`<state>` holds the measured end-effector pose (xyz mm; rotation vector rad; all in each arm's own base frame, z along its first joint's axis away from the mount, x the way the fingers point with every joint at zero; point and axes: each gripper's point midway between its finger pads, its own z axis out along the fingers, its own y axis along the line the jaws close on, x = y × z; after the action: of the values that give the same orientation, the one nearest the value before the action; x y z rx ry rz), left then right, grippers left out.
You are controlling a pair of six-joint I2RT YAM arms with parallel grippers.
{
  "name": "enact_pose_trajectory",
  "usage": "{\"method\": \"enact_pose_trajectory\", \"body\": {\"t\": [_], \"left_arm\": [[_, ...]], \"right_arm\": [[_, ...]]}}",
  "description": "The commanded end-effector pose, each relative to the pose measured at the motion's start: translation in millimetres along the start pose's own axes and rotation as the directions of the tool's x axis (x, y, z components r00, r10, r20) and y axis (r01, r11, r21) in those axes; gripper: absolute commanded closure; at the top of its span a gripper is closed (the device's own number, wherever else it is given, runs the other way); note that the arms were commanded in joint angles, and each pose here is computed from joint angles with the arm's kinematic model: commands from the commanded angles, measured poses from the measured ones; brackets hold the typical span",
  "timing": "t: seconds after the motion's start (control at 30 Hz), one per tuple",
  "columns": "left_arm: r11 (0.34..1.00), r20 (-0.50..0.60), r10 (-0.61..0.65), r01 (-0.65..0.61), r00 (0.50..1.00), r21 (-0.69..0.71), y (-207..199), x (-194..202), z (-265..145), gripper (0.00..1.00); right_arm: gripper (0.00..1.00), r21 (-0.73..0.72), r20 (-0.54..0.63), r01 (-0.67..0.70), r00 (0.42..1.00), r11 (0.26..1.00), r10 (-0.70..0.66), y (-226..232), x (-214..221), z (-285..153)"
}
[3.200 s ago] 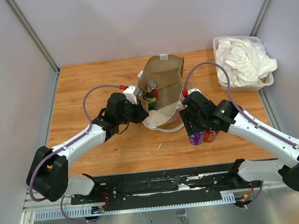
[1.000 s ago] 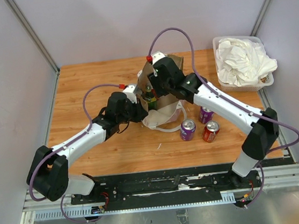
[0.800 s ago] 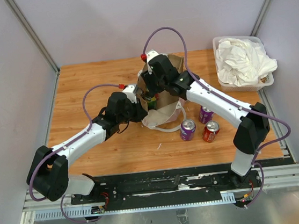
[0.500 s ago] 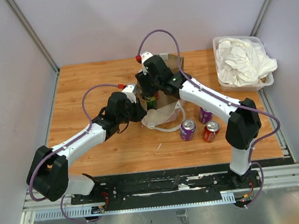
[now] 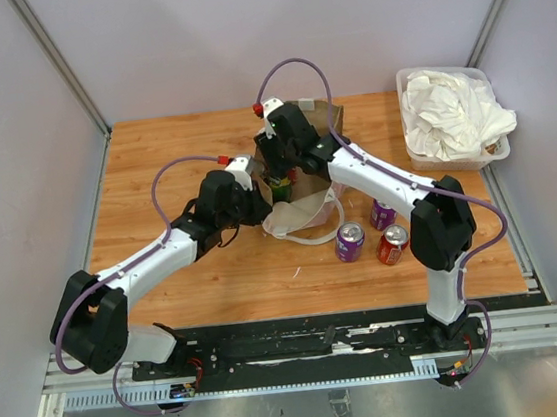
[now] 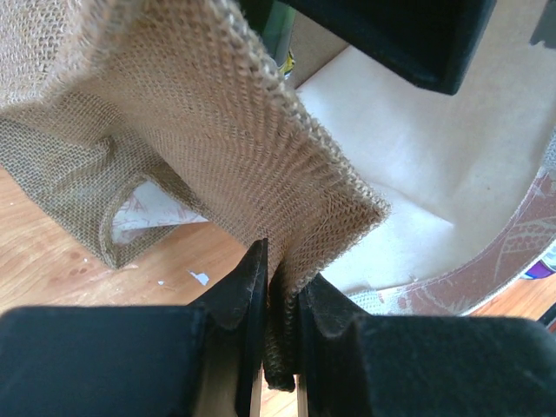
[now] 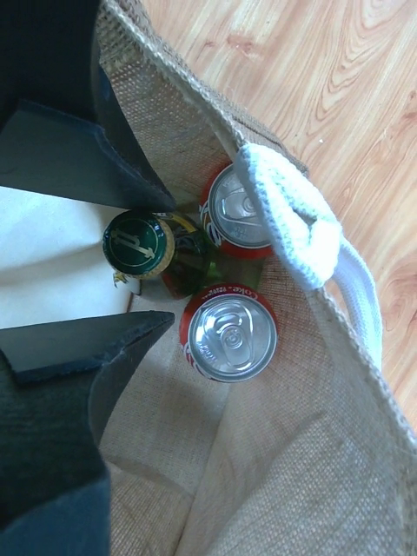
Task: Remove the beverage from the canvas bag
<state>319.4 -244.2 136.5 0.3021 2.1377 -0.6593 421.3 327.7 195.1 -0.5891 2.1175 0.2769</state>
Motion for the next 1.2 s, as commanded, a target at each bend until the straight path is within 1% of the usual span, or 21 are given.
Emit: {"method": "enact_pose_trajectory", "body": {"t": [0.0,0.3,0.4,0.43,0.47,0.5,0.53,0.6,0.63,0.77,0.9,1.03,1.17], "left_arm": [[0.996,-0.04,-0.011,0.008,0.999,-0.087,22.3,9.8,6.8,0.85],[0.997,-0.049,-0.02,0.016,0.999,-0.072,22.7,8.4,14.2,0.85],[0.997,-0.047,-0.022,0.019,0.999,-0.075,24.6,7.3,14.9,0.85],[0.997,-0.046,-0.024,0.021,0.999,-0.078,25.8,6.6,15.3,0.85],[0.997,-0.046,-0.025,0.022,0.999,-0.077,26.3,6.1,15.7,0.85],[0.996,-0.043,-0.027,0.023,0.999,-0.08,28.0,4.8,15.9,0.85],[0.997,-0.043,-0.027,0.023,0.999,-0.08,28.4,4.1,16.5,0.85],[0.996,-0.04,-0.028,0.025,0.999,-0.082,30.1,1.7,17.8,0.85],[0.996,-0.039,-0.029,0.026,0.999,-0.083,30.6,0.5,18.4,0.85],[0.996,-0.036,-0.03,0.027,0.999,-0.084,32.5,-3.7,22.3,0.85],[0.996,-0.035,-0.035,0.032,0.999,-0.087,36.0,-6.4,26.2,0.85],[0.995,-0.026,-0.042,0.04,0.999,-0.09,40.1,-10.3,28.6,0.85],[0.995,-0.012,-0.049,0.047,0.999,-0.092,43.8,-17.0,29.0,0.85]], "right_arm": [[0.5,-0.006,0.034,-0.001,0.999,1.0,0.001,-6.9,-10.9,11.6],[0.54,-0.027,0.011,-0.007,1.0,1.0,0.007,-4.5,-1.3,26.1],[0.58,-0.03,0.002,-0.004,1.0,1.0,0.004,-3.6,3.4,30.2],[0.61,-0.032,0.004,-0.001,1.0,0.999,0.002,-3.3,3.0,30.5],[0.67,-0.035,0.008,0.002,1.0,0.999,-0.002,-3.6,1.4,30.4],[0.79,-0.033,0.011,0.006,1.0,0.999,-0.006,-4.3,0.5,30.4],[0.88,-0.033,0.017,0.011,1.0,0.999,-0.01,-4.3,-1.3,30.4],[0.96,-0.03,0.031,0.019,0.999,0.999,-0.018,-6.7,-7.3,29.2],[0.99,-0.031,0.014,0.025,1.0,0.999,-0.025,-6.2,-0.3,37.8],[0.99,-0.054,0.05,0.051,0.998,0.997,-0.049,-5.0,-15.3,34.8],[0.99,-0.05,0.121,0.087,0.989,0.995,-0.08,-6.2,-44.6,23.4],[0.99,-0.004,0.244,0.103,0.965,0.995,-0.099,-15.4,-96.4,-13.7],[0.99,0.044,0.338,0.098,0.935,0.994,-0.108,-25.7,-140.2,-55.9]]}}
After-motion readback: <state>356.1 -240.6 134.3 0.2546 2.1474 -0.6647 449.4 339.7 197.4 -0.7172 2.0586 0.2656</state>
